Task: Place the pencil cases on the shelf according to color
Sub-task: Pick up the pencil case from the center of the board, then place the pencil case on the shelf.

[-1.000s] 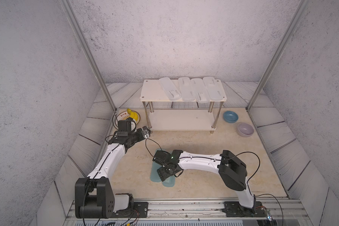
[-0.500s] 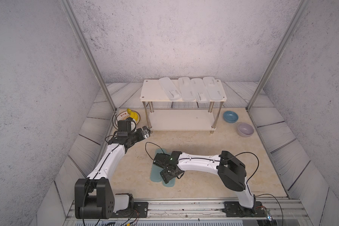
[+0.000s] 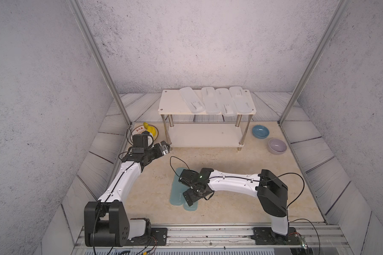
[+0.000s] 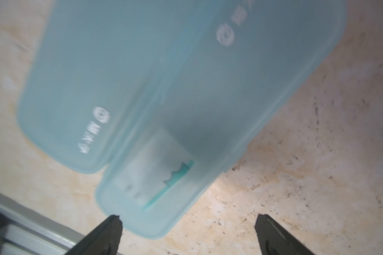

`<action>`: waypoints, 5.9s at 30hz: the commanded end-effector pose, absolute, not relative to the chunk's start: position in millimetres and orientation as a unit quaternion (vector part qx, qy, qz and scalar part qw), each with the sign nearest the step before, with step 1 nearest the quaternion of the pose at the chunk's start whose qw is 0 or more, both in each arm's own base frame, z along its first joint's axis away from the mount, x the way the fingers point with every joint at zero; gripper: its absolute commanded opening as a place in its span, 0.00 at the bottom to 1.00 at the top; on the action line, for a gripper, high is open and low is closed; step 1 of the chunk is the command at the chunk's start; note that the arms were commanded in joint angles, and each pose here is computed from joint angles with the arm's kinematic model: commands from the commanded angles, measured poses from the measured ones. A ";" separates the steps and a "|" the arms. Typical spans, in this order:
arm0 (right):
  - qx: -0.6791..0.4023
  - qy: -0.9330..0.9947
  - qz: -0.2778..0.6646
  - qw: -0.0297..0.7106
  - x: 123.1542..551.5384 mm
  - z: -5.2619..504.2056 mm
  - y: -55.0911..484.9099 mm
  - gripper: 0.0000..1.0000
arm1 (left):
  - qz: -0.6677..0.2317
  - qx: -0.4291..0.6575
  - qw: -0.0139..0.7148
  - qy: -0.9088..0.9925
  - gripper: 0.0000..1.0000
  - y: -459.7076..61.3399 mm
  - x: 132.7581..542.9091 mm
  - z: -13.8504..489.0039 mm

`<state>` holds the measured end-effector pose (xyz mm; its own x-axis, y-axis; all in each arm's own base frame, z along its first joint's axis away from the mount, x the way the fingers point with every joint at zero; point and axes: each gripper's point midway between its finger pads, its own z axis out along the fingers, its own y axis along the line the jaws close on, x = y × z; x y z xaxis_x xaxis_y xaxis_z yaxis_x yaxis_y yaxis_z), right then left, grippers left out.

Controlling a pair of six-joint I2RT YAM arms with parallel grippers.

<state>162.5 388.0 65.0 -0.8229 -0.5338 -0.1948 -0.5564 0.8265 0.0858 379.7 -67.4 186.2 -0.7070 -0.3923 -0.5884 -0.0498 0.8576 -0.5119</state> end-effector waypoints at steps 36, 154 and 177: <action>-0.247 0.964 -0.090 0.051 162.1 26.6 284.9 1.00 | -0.242 -0.114 0.389 0.882 0.99 -66.7 387.8 206.9; -0.024 0.963 0.005 0.267 409.8 81.8 227.2 0.51 | -0.291 -0.098 0.375 0.874 1.00 -83.5 376.9 200.7; -0.023 0.968 0.022 0.251 389.5 116.7 222.7 0.94 | -0.305 -0.098 0.377 0.869 1.00 -87.5 377.6 205.6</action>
<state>401.6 228.3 123.4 -0.8530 -0.0356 -0.5206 -0.0591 0.9978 0.0286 378.8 -87.4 200.8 -0.7068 -0.3964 -0.5859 0.0461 0.8007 -0.5973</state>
